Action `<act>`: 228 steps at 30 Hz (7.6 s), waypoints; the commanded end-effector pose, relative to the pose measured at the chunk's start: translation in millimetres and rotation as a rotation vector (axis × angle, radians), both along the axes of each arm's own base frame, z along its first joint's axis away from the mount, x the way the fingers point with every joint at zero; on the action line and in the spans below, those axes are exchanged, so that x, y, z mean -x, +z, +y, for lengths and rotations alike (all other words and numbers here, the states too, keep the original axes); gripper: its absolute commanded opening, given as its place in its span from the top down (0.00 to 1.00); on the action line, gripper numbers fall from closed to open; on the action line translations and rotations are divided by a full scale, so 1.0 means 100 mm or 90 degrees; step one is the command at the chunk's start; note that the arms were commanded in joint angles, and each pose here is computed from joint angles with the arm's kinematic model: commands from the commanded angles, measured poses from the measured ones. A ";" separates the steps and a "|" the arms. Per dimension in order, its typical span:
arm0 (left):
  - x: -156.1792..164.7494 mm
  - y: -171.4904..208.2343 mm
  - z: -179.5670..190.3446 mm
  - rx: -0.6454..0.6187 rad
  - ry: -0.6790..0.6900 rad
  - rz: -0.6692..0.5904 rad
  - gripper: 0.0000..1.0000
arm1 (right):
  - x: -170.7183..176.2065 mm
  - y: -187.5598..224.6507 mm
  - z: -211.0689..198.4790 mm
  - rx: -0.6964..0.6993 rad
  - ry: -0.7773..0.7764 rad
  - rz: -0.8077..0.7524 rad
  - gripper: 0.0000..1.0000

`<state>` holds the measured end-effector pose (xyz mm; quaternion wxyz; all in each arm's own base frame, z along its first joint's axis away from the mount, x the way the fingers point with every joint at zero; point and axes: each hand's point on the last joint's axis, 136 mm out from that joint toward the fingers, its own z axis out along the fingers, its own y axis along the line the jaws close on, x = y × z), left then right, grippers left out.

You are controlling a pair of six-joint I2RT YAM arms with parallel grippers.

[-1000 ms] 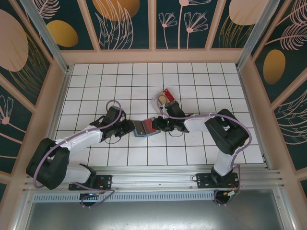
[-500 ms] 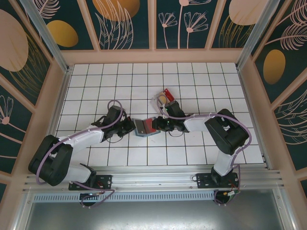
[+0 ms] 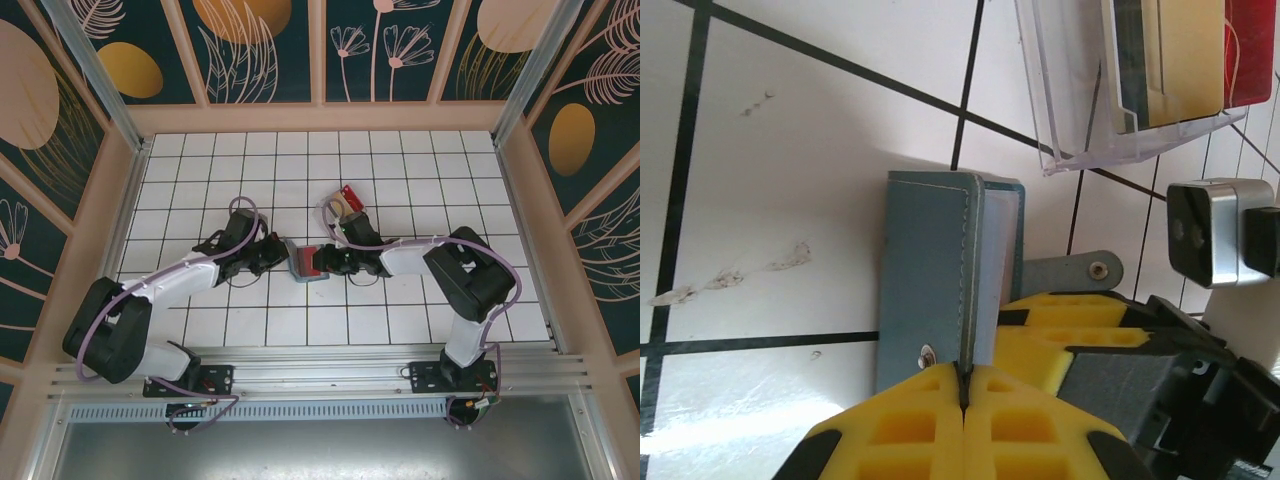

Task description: Put the credit cards into the card holder

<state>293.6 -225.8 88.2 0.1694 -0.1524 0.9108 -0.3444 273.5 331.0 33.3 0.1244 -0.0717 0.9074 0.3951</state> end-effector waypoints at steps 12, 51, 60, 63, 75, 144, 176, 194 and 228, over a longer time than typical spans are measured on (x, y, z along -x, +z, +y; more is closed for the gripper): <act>-0.05 -0.04 -0.20 -0.007 -0.037 -0.004 1.00 | 0.14 -0.18 -0.04 0.037 0.015 0.036 0.74; -0.01 -0.08 -0.08 -0.043 -0.028 -0.008 1.00 | -0.02 0.31 0.29 0.006 0.057 -0.030 0.63; 0.01 -0.10 -0.06 -0.046 -0.026 -0.007 1.00 | -0.04 0.60 0.27 0.003 0.051 -0.073 0.58; 0.03 -0.11 -0.02 -0.051 -0.021 -0.007 1.00 | -0.12 0.60 0.14 0.046 0.025 -0.094 0.56; 0.28 -0.36 0.27 -0.097 0.011 0.016 1.00 | -0.12 0.44 0.23 0.066 0.044 -0.084 0.55; 0.31 -0.71 0.38 -0.128 0.018 0.040 1.00 | 0.15 0.53 0.69 -0.022 0.114 -0.054 0.56; 0.07 0.05 0.10 -0.033 -0.005 -0.042 1.00 | -0.05 0.27 0.27 0.090 0.046 -0.082 0.48; 0.02 0.07 0.04 -0.027 -0.014 -0.041 1.00 | 0.04 0.61 0.47 -0.035 0.089 -0.078 0.41; 0.02 0.03 0.07 -0.037 -0.009 -0.039 1.00 | 0.27 0.57 0.51 -0.026 0.148 -0.091 0.40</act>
